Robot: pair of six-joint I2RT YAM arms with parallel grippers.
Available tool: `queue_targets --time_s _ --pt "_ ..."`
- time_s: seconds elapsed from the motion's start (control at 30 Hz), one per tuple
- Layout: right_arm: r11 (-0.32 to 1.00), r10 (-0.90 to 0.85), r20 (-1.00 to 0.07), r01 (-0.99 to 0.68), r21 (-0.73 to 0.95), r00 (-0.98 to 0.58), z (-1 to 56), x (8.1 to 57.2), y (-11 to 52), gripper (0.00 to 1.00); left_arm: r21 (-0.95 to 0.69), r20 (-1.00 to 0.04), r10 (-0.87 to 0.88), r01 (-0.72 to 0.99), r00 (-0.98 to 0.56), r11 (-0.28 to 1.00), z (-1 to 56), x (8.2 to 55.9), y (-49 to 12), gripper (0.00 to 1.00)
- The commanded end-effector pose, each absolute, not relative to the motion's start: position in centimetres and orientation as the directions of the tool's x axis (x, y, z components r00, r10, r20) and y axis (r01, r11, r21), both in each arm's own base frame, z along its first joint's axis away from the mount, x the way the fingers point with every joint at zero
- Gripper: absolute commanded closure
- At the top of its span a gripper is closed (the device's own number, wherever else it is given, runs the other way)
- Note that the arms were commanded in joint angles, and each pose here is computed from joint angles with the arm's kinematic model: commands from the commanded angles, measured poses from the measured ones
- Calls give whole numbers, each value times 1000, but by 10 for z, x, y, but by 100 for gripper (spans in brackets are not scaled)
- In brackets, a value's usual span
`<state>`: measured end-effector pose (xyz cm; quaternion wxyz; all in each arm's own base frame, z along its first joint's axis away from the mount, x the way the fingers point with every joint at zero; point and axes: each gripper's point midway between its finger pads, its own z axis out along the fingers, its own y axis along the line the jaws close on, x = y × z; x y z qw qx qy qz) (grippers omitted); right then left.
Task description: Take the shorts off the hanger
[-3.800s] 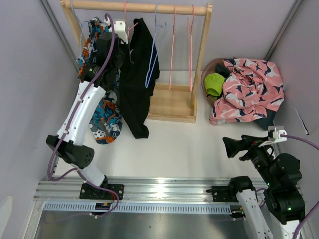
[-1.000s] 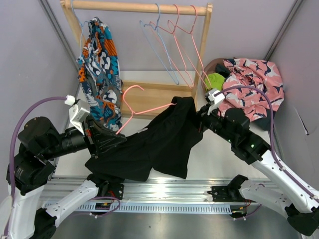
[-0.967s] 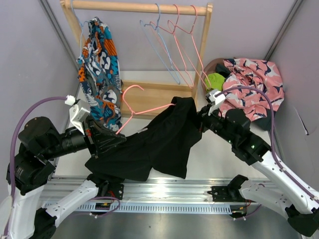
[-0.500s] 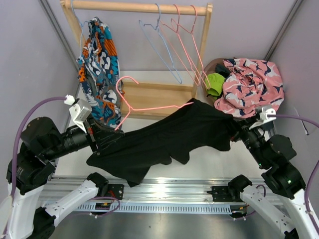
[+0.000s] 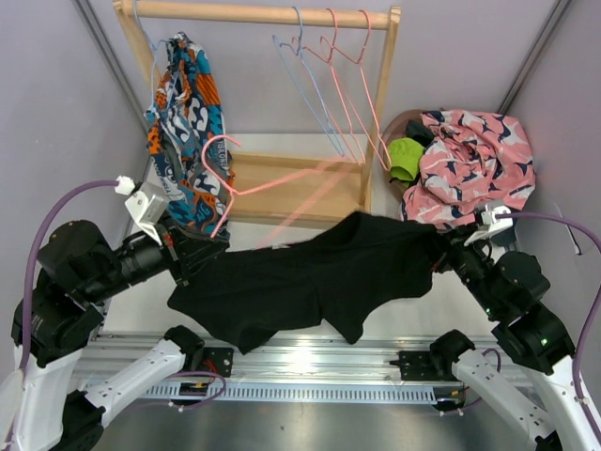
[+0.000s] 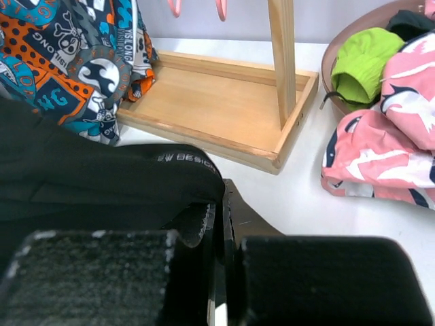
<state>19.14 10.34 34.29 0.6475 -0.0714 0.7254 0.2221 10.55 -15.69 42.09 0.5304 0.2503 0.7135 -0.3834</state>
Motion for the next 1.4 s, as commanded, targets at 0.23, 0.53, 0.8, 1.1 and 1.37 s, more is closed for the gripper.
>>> queue_targets --time_s 0.23,0.53,0.8,1.1,1.37 --pt "783 182 -945 -541 306 -271 331 192 149 100 -245 -969 -190 675 -156 696 467 139 -141 100" --pt "532 -14 -934 -793 296 -358 316 150 236 100 -309 -934 -357 520 -9 796 494 196 -130 100" --pt "468 -112 -950 -859 209 -292 318 102 278 100 -379 -892 -438 338 116 862 502 239 -107 100" --pt "487 -82 -951 -845 222 -297 325 93 256 100 -303 -912 -364 291 186 907 528 249 -100 96" --pt "505 -85 -945 -831 232 -315 320 92 247 100 -200 -959 -240 240 151 950 533 280 -110 100"
